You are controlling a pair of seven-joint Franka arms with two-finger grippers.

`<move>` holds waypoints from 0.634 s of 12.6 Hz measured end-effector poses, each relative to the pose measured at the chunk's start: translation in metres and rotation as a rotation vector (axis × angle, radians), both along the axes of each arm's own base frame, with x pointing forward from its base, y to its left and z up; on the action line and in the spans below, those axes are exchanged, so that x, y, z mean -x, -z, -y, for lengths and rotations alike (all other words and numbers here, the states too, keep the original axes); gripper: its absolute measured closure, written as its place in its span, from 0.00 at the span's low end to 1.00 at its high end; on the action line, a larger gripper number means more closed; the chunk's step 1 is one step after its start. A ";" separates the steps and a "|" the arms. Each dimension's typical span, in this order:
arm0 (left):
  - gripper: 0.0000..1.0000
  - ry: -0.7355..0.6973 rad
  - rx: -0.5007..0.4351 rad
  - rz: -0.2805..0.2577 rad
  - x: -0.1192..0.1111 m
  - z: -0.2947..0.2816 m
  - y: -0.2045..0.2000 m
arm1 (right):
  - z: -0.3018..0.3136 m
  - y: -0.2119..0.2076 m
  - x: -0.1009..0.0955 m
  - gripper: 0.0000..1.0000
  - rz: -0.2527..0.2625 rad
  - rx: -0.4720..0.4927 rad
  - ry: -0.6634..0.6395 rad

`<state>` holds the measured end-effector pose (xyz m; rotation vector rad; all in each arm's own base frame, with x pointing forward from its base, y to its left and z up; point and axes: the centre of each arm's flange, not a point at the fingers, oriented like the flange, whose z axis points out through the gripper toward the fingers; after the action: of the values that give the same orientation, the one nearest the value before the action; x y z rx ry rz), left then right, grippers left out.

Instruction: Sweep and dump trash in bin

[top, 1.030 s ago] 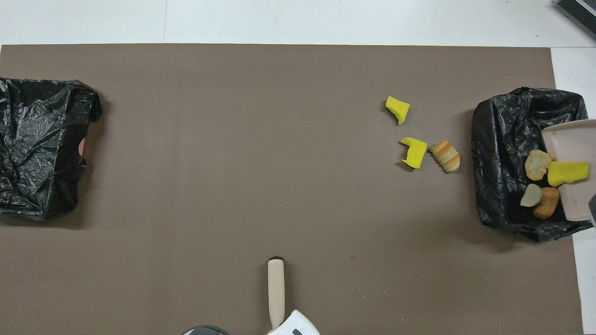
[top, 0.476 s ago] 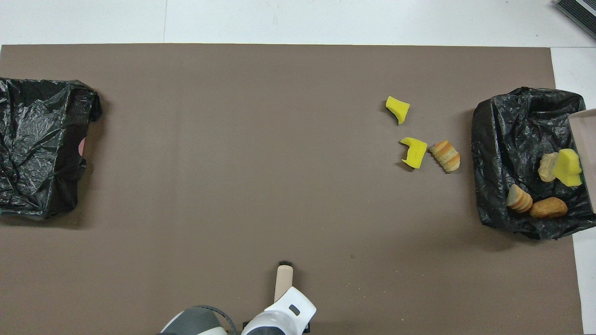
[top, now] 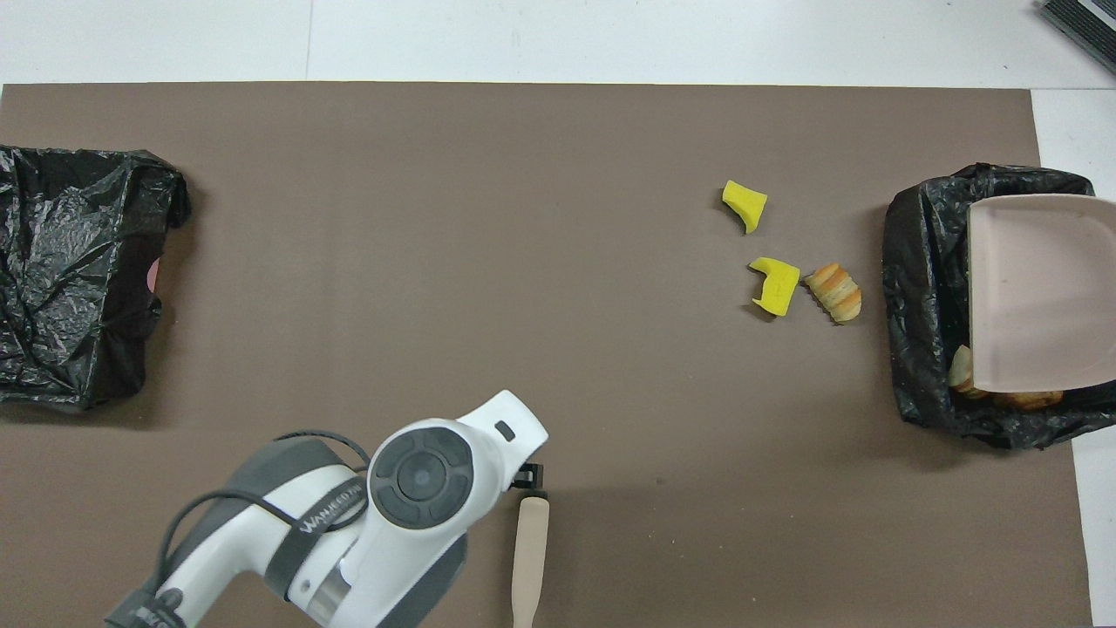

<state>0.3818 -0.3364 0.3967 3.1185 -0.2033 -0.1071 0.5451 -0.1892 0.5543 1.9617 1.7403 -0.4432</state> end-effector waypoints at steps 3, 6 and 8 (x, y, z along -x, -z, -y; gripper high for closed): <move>0.00 0.051 0.017 0.031 -0.071 -0.060 -0.046 | -0.018 0.013 0.007 0.68 0.021 -0.144 0.222; 0.00 0.105 0.025 0.025 -0.116 -0.125 -0.117 | -0.068 0.024 0.009 0.68 0.089 -0.216 0.557; 0.00 0.121 0.030 0.039 -0.129 -0.149 -0.152 | -0.120 0.029 0.006 0.68 0.156 -0.241 0.744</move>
<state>0.5105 -0.1872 0.5488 3.0786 -0.3899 -0.0443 0.5387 -0.0692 0.5253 2.7107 0.9521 -0.3099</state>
